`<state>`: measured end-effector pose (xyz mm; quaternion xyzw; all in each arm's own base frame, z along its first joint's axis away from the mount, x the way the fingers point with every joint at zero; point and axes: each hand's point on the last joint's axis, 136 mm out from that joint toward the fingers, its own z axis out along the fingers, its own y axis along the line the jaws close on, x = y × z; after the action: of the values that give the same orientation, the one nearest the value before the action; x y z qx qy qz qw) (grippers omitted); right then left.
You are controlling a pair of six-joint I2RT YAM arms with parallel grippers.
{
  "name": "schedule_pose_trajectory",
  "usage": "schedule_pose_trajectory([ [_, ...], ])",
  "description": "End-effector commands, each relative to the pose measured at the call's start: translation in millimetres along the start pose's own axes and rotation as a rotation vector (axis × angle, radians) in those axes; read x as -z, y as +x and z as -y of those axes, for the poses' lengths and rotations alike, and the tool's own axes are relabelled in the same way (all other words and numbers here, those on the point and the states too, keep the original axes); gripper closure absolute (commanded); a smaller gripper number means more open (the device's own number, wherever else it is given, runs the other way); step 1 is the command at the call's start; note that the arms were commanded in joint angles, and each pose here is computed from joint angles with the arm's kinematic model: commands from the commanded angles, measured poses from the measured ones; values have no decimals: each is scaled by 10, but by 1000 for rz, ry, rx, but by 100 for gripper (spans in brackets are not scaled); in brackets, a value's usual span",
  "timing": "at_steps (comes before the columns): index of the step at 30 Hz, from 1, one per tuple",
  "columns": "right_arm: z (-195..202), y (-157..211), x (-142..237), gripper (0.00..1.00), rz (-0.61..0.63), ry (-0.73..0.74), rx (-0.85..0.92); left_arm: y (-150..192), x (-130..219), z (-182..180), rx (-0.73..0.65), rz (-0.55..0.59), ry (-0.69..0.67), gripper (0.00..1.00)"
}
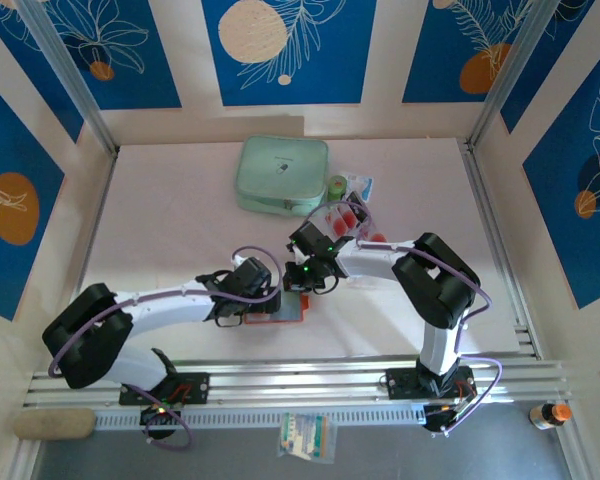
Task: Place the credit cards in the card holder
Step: Flip over the card slot on the card holder.
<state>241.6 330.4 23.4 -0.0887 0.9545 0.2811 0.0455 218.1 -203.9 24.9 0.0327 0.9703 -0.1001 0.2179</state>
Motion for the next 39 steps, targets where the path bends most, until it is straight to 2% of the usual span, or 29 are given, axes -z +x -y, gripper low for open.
schedule_pose_trajectory([
  [1,-64,-6,71,99,-1,-18,-8,62,-27,-37,-12,4,-8,7],
  [4,-75,-35,193,96,30,-21,-7,66,-36,-31,-7,6,1,13],
  [7,-68,-25,271,88,51,-23,-15,66,-39,-20,-3,9,9,18],
  [10,-70,19,286,79,52,-37,-30,66,-34,-19,-3,13,11,18],
  [13,-82,72,248,74,45,-48,-42,59,-23,-21,2,19,13,18],
  [21,-107,131,51,74,11,-60,-61,72,-19,-42,6,23,13,19],
  [32,-132,122,-37,73,-13,-65,-67,74,-12,-47,10,27,16,20],
  [39,-183,97,-68,72,-25,-129,-103,79,-6,-50,10,30,18,20],
])
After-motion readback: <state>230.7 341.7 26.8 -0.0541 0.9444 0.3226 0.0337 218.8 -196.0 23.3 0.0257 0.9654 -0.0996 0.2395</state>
